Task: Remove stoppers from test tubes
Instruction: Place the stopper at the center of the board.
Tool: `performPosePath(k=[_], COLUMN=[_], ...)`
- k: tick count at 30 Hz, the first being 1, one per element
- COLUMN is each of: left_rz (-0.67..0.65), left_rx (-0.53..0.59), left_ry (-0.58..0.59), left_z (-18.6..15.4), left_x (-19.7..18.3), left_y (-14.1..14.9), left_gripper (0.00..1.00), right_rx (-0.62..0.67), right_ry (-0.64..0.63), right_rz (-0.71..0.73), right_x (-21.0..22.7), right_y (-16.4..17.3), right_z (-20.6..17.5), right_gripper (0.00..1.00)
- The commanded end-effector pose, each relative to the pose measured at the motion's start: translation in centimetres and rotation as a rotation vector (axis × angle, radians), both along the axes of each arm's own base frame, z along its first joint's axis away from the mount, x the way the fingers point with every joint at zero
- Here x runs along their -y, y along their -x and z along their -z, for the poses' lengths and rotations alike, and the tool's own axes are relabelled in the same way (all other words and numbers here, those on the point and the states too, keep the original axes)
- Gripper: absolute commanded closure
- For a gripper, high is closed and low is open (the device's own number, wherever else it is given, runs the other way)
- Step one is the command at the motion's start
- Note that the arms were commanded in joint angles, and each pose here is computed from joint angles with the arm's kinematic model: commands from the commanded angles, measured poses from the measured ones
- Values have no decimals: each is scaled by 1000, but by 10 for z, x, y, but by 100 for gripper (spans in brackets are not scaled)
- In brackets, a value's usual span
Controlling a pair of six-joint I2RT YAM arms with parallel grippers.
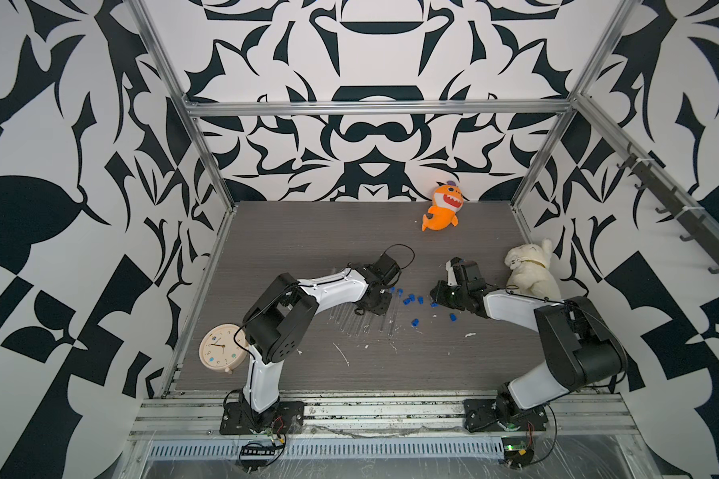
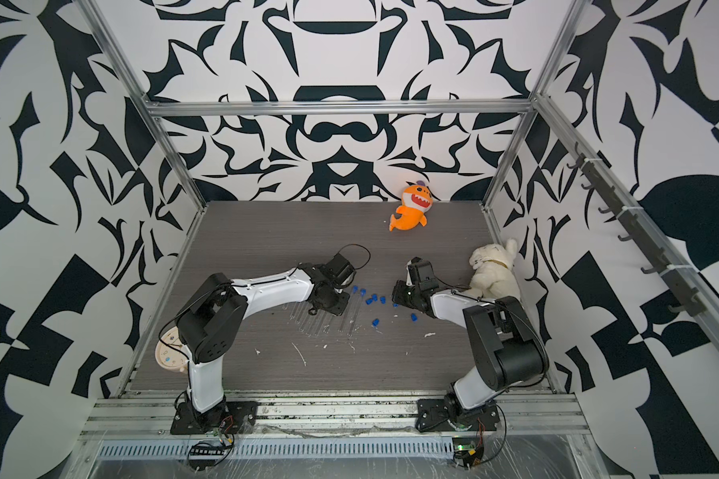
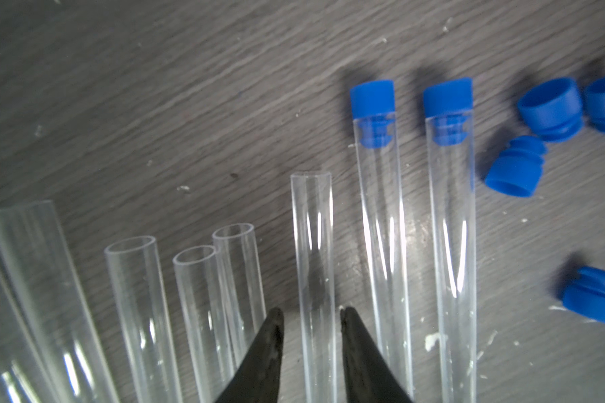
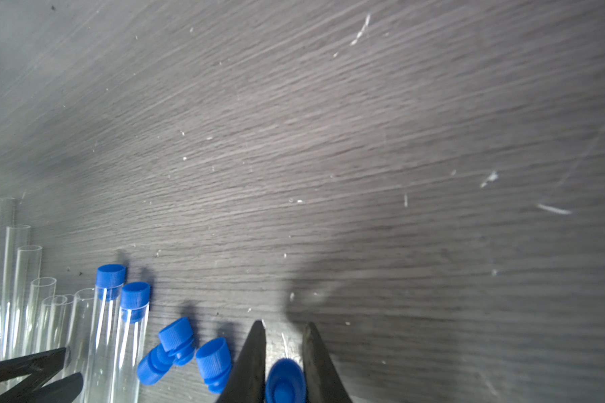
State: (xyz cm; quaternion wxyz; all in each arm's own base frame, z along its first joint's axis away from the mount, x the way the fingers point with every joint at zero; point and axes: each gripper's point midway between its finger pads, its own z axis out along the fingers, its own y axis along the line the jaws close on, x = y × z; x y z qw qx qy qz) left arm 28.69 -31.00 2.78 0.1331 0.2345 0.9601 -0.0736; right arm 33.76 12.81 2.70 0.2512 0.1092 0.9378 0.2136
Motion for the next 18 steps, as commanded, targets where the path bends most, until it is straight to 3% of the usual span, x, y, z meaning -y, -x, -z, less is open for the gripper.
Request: performPosePath(k=[1, 18], left_rz=[-11, 12], left_rx=[-8, 43], left_ry=[-9, 24], left_z=[-4, -34], left_x=[-3, 10], left_y=[0, 2], left_gripper=[67, 58], right_rx=[28, 61], right_ry=[11, 30], right_rz=[6, 11], right_x=[3, 8], right_y=[-5, -5], right_z=[-2, -18], right_gripper=[78, 59])
